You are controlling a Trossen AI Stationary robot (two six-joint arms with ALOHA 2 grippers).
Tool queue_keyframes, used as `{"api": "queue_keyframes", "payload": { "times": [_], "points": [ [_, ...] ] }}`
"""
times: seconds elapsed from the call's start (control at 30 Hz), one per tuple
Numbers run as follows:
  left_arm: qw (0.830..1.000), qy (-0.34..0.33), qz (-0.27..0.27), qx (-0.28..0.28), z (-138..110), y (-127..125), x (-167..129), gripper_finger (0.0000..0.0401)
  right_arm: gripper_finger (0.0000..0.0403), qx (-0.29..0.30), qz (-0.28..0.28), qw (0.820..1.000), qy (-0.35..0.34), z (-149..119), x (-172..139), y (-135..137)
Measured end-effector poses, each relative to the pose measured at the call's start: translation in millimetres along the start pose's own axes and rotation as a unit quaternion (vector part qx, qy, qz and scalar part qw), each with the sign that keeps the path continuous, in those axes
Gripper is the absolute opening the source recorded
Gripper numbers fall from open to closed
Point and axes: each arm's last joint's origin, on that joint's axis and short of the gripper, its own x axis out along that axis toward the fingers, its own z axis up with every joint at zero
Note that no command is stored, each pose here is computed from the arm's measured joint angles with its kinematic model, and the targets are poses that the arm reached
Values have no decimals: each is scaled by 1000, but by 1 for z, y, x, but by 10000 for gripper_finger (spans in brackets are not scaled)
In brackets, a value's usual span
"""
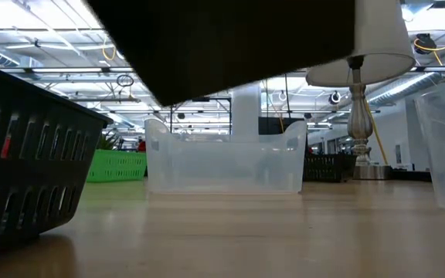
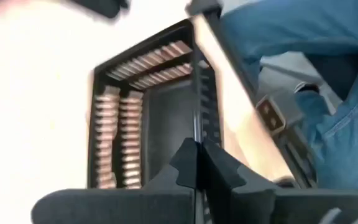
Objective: Stack baskets by color
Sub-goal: Stack the bottom right black bin on the bottom left black bin
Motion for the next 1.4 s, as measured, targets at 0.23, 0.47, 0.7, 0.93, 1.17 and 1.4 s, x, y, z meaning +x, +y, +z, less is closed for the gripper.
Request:
{"api": "queue_keyframes", "payload": {
  "times": [0.23,0.47,0.7,0.93,1.17,1.4],
  "points": [
    [999,12,11,-33,-6,-23,-4,8,152,-8,-57,998,-24,12,-6,7],
    [995,7,24,-96,-15,-68,-14,11,195,7,-92,993,-68,29,-42,13],
    [989,4,43,-141,-26,-118,-43,7,185,50,-127,988,-78,34,-80,14],
    [980,-5,65,-186,-31,-140,-63,6,181,63,-127,986,-88,35,-89,12],
    [978,20,82,-189,-37,-140,-42,6,181,59,-124,988,-73,32,-88,13],
    [974,53,103,-195,-43,-135,-36,10,180,64,-124,987,-74,32,-88,13]
  ]
}}
